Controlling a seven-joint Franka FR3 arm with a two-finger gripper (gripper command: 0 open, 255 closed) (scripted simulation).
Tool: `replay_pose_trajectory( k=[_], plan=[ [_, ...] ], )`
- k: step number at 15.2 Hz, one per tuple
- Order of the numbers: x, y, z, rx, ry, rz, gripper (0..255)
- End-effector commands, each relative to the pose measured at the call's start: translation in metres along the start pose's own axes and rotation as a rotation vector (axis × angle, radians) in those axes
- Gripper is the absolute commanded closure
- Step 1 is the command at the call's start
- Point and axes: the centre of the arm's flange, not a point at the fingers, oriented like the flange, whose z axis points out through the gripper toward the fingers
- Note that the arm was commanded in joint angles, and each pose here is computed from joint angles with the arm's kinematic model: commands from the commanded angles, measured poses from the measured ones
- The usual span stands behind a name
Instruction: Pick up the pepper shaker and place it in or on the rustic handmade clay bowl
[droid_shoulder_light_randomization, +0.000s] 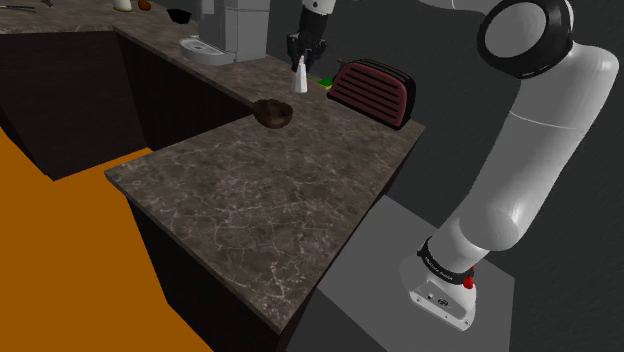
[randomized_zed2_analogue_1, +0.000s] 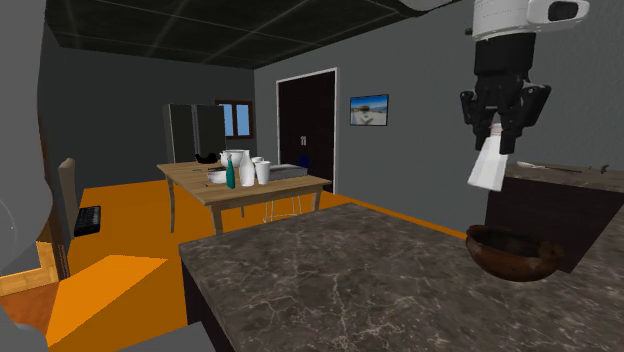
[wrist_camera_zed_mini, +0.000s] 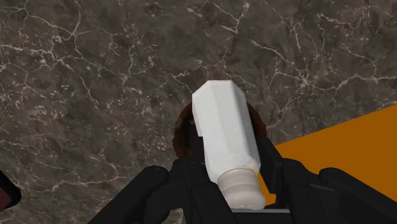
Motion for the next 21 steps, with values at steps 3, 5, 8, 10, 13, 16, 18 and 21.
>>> replay_pose_trajectory(
  k=[3,5,8,10,13,16,18,21],
  plan=[
    [0.048,-0.023,0.002,0.0,0.0,0.0,255],
    [0.072,-0.034,0.003,0.0,0.0,0.0,255],
    [0.09,-0.042,0.009,0.0,0.0,0.0,255],
    [0.089,-0.042,0.02,0.0,0.0,0.0,255],
    [0.088,-0.041,0.035,0.0,0.0,0.0,255],
    [0.086,-0.041,0.051,0.0,0.0,0.0,255],
    [0.085,-0.04,0.062,0.0,0.0,0.0,255],
    [0.084,-0.04,0.078,0.0,0.0,0.0,255]
  ],
)
